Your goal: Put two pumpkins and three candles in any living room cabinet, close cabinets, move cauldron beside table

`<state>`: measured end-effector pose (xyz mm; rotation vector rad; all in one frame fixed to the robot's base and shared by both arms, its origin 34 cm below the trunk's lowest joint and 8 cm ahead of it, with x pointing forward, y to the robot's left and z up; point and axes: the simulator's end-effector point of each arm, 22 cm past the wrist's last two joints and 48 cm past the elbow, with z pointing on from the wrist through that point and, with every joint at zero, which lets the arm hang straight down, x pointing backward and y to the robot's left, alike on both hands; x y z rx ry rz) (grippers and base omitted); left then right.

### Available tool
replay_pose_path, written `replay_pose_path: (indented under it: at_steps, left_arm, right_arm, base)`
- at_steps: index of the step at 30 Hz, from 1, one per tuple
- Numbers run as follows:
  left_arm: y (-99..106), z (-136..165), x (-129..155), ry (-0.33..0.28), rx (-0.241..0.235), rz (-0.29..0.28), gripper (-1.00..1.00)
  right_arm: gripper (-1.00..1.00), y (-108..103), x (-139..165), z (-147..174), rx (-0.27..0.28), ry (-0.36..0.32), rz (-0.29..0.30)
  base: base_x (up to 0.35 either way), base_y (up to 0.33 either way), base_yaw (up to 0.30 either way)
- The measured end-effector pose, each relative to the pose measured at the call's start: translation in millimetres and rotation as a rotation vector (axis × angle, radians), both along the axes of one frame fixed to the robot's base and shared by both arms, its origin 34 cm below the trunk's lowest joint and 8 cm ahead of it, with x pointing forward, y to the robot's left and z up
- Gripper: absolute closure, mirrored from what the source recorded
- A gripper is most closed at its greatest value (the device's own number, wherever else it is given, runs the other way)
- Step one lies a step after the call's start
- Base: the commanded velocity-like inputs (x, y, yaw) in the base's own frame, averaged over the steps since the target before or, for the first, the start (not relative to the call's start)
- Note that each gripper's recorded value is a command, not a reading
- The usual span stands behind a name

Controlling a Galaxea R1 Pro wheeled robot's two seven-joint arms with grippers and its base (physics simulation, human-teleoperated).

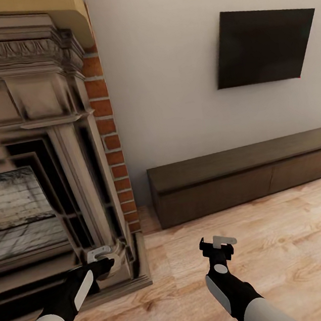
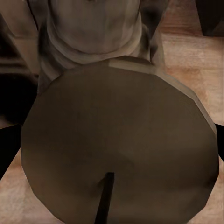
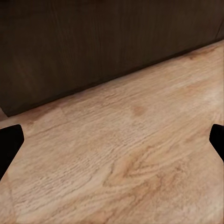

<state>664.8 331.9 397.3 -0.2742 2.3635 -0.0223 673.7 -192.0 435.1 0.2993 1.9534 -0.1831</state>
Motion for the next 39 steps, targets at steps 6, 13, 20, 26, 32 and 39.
replay_pose_path:
  at_steps: [6, 13, 20, 26, 32, 39]
  left_arm:
    - [-0.1, 0.0, -0.1, 0.001, 0.004, -0.002, 1.00]
    - [-1.9, -0.6, -0.4, 0.003, 0.006, -0.006, 1.00]
    - [-4.6, -1.5, -0.6, 0.005, 0.014, -0.014, 1.00]
    - [-6.6, -1.7, -0.6, 0.005, 0.013, -0.017, 1.00]
    - [-8.6, -4.5, -2.0, 0.011, 0.011, -0.018, 1.00]
    - [-8.3, -7.9, -4.3, 0.020, 0.012, -0.017, 1.00]
  right_arm:
    - [-1.00, -0.3, 0.4, 1.3, 0.003, -0.007, -0.003]
    - [-1.00, -0.5, 0.7, 2.1, 0.005, -0.012, -0.004]
    - [-1.00, -0.4, 0.8, 2.3, 0.005, -0.013, -0.004]
    - [-1.00, 0.1, 0.9, 2.2, 0.003, -0.012, -0.001]
    - [-1.00, 0.0, 1.0, 2.3, 0.002, -0.013, -0.001]
    - [-1.00, 0.0, 1.0, 2.1, 0.003, -0.013, -0.001]
  base:
    - [0.221, -0.163, 0.000]
    - [0.253, -0.189, 0.000]
    - [0.243, -0.236, 0.035]
    - [0.172, -0.290, 0.215]
    - [0.140, -0.304, 0.073]
    - [0.051, -0.142, 0.008]
